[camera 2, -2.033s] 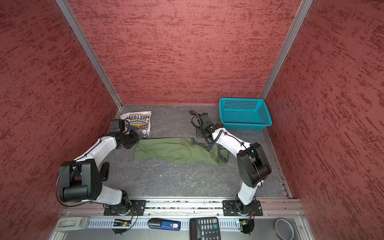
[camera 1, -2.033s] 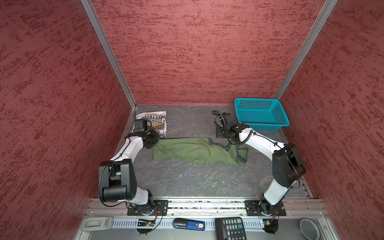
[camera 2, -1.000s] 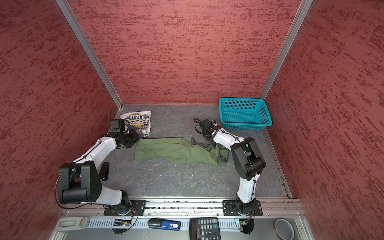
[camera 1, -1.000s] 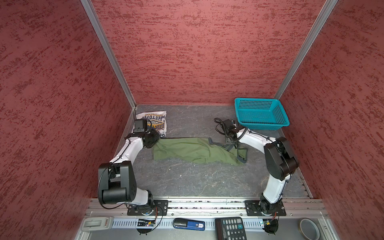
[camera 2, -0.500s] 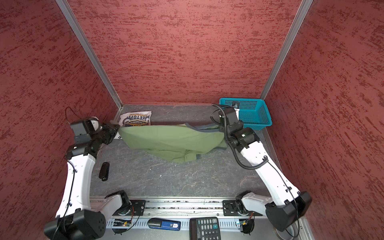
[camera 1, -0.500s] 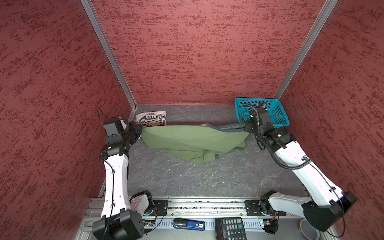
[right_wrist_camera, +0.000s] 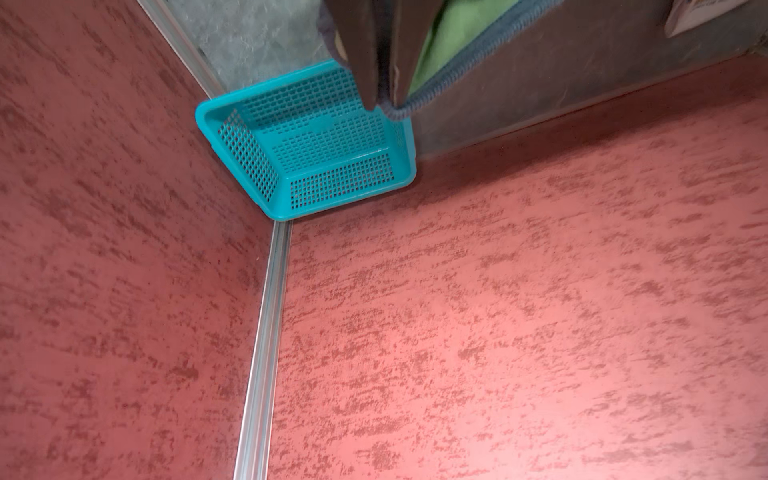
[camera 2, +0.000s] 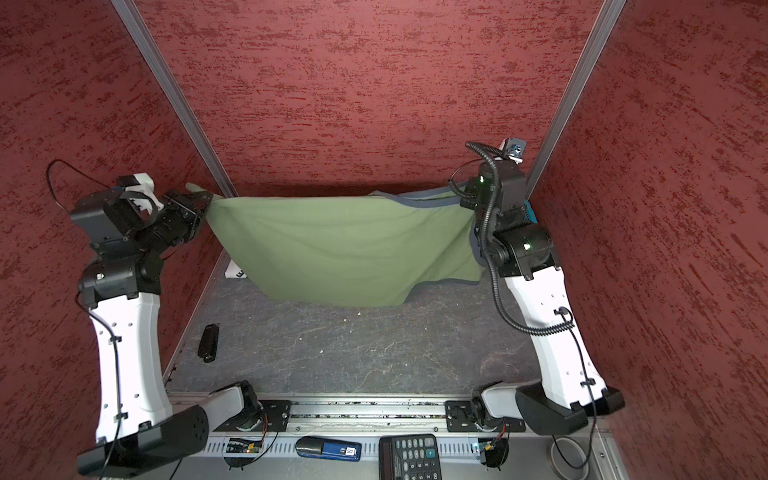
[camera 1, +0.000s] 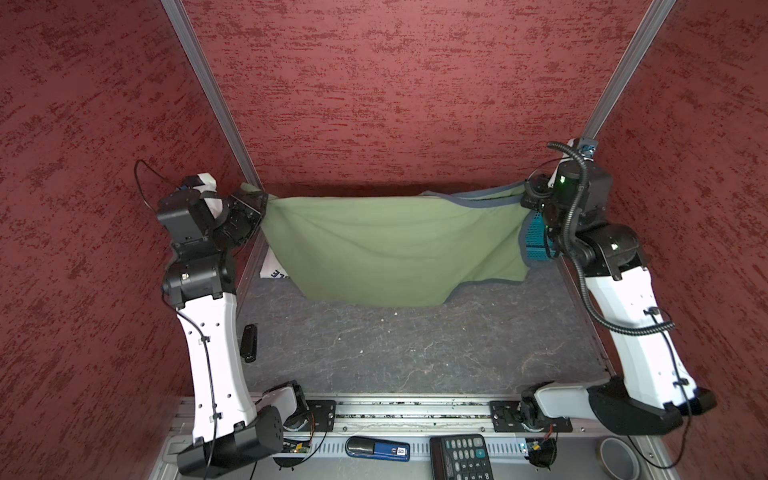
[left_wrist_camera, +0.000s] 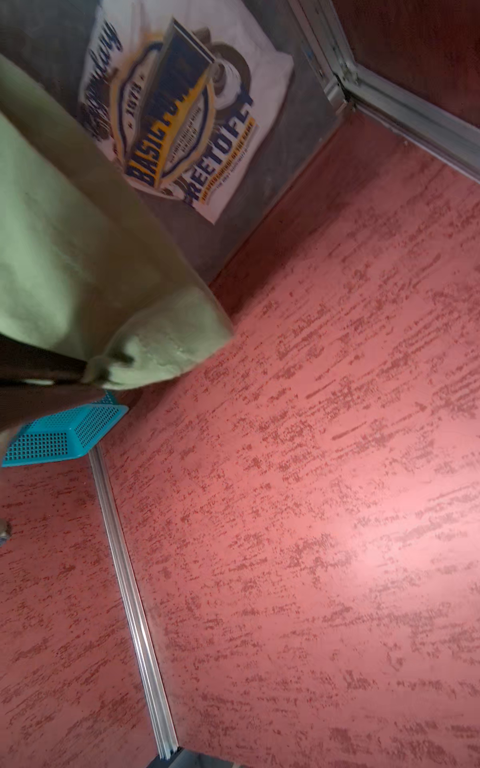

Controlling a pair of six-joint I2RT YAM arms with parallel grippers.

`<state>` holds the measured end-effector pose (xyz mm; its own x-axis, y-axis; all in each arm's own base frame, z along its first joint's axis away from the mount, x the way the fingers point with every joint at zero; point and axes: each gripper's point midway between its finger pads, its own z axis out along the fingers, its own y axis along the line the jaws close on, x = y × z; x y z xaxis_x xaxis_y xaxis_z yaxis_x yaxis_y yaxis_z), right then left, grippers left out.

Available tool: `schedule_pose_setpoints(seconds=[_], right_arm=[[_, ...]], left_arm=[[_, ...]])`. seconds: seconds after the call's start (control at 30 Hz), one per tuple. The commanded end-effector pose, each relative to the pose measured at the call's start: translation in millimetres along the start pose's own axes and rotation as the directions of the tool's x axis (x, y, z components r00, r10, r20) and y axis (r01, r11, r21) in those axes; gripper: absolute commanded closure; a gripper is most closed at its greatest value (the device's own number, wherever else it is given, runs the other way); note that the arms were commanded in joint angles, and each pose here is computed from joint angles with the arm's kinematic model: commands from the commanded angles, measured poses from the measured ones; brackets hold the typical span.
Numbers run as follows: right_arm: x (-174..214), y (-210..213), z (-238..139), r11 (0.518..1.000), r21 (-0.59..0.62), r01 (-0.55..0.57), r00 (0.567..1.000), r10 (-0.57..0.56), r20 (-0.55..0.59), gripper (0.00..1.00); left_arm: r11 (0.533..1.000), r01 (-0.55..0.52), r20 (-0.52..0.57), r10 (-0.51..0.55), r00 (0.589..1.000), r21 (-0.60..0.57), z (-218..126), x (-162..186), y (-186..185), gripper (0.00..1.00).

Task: Fold and stack the tank tops
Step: 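Raise the green tank top high with both grippers, stretching it wide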

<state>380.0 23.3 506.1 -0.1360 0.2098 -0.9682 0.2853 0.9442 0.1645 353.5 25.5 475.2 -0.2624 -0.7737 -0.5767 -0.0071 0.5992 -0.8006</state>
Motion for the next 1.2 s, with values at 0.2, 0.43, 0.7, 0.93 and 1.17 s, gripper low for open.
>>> schedule_pose_setpoints(seconds=[0.2, 0.43, 0.7, 0.93, 1.17], right_arm=[[-51, 24, 77, 0.997, -0.073, -0.040, 0.995, 0.046, 0.087, 1.00], [-77, 28, 88, 0.991, -0.116, -0.065, 0.988, 0.081, 0.134, 1.00], [-23, 22, 68, 0.983, -0.170, -0.064, 0.998, 0.067, 0.011, 1.00], [6, -15, -12, 0.970, -0.215, -0.109, 0.989, 0.128, 0.076, 1.00], [21, -43, -50, 0.977, -0.180, -0.117, 0.986, 0.135, 0.093, 1.00]], left_arm=[[0.991, -0.115, -0.055, 0.119, 0.991, 0.065, 95, -29, -28, 1.00], [0.976, -0.174, -0.019, 0.178, 0.984, 0.130, 102, -61, -67, 1.00], [0.971, -0.194, -0.036, 0.200, 0.979, 0.138, 67, -22, -46, 1.00], [0.980, -0.174, 0.093, 0.165, 0.982, 0.100, -17, -1, -16, 1.00], [0.986, -0.156, 0.112, 0.149, 0.982, 0.056, -40, 1, -3, 1.00]])
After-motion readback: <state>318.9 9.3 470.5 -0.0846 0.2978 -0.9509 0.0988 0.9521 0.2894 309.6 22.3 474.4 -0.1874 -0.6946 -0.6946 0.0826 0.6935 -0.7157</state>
